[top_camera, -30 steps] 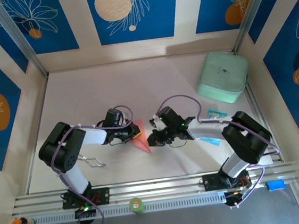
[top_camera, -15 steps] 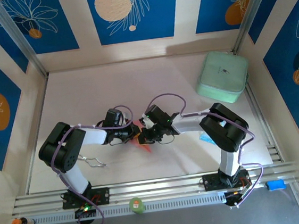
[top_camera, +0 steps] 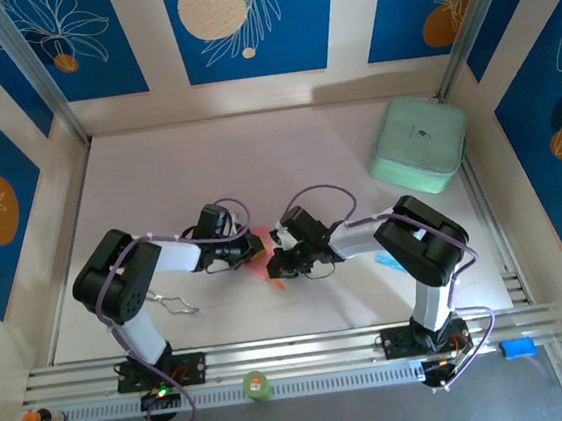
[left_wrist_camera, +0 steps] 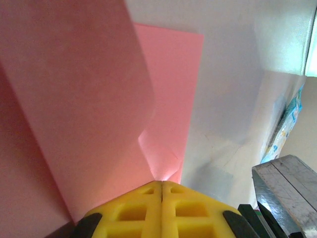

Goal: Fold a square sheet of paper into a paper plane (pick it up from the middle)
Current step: Fourth fold the wing at the center of the table.

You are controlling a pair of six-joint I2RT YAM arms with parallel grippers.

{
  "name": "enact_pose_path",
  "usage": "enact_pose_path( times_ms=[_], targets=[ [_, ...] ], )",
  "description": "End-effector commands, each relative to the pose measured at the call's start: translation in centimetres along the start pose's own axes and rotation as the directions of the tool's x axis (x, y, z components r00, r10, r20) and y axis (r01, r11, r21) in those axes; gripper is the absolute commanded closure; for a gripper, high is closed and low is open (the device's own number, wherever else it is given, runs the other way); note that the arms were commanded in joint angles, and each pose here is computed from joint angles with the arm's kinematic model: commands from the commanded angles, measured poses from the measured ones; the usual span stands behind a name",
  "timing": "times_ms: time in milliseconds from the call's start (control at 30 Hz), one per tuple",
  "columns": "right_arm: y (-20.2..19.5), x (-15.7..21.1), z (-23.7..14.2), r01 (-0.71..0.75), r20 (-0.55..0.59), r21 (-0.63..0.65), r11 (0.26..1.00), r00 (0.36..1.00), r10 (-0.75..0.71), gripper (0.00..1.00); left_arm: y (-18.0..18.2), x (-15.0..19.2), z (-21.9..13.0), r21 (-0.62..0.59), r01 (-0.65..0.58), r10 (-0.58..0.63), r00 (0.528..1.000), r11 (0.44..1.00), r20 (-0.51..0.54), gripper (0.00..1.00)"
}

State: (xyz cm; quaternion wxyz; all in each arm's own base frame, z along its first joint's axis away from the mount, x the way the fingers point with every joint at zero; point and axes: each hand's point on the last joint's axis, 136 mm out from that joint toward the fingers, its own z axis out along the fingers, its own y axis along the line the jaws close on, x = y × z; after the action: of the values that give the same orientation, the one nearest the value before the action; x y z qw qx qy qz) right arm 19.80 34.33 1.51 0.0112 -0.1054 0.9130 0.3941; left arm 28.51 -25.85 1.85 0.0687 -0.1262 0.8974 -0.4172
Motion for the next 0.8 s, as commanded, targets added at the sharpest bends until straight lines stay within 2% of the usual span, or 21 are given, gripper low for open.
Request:
enact_pose_path(
  times_ms=[0,567,667,767],
  targets=[
    [-2.3,3.6,-0.3,-0.073,-0.093,0.061,0.995,0.993,0.078,0.98,3.9,1.1,0.4,-0.114,0.053,-0.055,0.998,0.992,-0.014,0.94],
    [-4.6,9.2,-1.7,-0.055,-0.151,0.132,0.99,0.986,0.075,1.0,4.3,1.0,0.4,-0.119,0.066,-0.068,0.998,0.991,-0.005,0.94],
    [-4.7,9.5,-2.1,-0.063,-0.143,0.132,0.989,0.986,0.082,1.0,4.2,1.1,0.4,-0.115,0.067,-0.068,0.998,0.991,-0.007,0.94],
    [-2.6,8.4,-3.1,-0.043,-0.114,0.067,0.997,0.992,0.05,1.0,4.1,1.0,0.3,-0.113,0.062,-0.063,0.998,0.992,-0.006,0.94]
  ],
)
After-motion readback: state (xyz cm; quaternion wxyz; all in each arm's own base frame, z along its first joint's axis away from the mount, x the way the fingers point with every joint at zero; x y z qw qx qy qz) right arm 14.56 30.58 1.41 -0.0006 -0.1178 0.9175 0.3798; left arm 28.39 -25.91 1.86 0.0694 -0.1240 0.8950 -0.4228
